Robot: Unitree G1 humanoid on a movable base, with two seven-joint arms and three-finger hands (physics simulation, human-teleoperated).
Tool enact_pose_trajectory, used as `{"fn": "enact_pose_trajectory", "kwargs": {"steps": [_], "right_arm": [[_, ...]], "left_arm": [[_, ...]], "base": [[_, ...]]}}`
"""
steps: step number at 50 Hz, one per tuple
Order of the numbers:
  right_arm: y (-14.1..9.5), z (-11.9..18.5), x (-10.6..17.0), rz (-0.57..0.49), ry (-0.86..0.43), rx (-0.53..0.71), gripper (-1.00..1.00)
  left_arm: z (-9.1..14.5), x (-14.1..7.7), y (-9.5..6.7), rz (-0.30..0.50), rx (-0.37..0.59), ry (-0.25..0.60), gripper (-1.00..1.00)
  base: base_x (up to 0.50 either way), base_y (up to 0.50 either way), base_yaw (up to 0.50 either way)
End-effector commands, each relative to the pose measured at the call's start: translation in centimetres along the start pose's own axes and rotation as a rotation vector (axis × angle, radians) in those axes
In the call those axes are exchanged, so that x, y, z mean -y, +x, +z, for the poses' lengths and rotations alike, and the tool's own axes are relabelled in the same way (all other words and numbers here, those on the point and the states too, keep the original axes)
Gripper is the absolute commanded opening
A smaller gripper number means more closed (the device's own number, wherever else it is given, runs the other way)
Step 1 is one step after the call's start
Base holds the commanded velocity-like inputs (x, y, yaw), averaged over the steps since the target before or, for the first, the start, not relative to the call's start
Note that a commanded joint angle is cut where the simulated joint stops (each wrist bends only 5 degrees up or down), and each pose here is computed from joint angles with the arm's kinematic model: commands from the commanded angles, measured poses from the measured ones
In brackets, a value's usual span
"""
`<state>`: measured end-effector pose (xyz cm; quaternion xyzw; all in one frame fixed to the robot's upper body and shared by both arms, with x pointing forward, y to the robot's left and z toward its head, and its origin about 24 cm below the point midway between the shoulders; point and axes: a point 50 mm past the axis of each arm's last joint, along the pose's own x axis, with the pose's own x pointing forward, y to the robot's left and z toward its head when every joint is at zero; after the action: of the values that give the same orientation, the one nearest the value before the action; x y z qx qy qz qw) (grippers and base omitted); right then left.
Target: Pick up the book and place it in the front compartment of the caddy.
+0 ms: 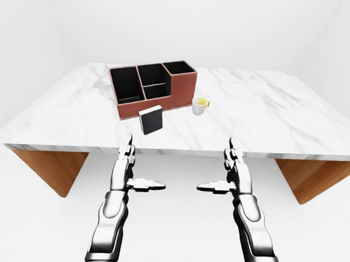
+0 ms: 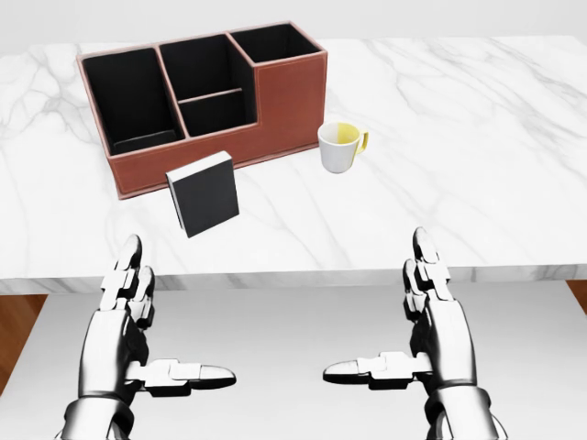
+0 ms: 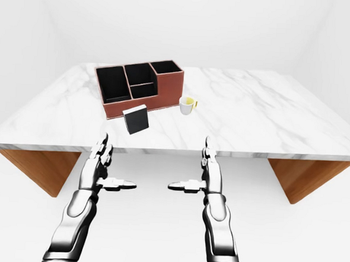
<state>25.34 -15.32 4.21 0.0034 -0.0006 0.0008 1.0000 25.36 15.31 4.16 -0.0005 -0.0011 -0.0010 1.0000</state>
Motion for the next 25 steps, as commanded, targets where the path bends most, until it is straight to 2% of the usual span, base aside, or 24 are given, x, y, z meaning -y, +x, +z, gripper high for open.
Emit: {"fn": "enact_pose_trajectory", "kwargs": {"steps": [1, 12, 25], "right_arm": [[-0.2, 0.5, 0.7, 0.003, 0.014, 0.01, 1.0], [-0.7, 1.3, 0.8, 0.005, 0.018, 0.026, 1.0], [-0.8, 1.7, 0.8, 0.001, 0.023, 0.033, 1.0]], "left_arm": [[0.2, -0.8, -0.1, -0.002, 0.007, -0.003, 1.0], [0.9, -1.2, -0.3, 0.01, 0.028, -0.03, 1.0], [4.2, -2.5, -1.3, 0.036, 0.134, -0.085, 1.0]], "base": [[0.0, 0.0, 0.0], [0.0, 0.0, 0.0], [0.0, 0.0, 0.0]]}}
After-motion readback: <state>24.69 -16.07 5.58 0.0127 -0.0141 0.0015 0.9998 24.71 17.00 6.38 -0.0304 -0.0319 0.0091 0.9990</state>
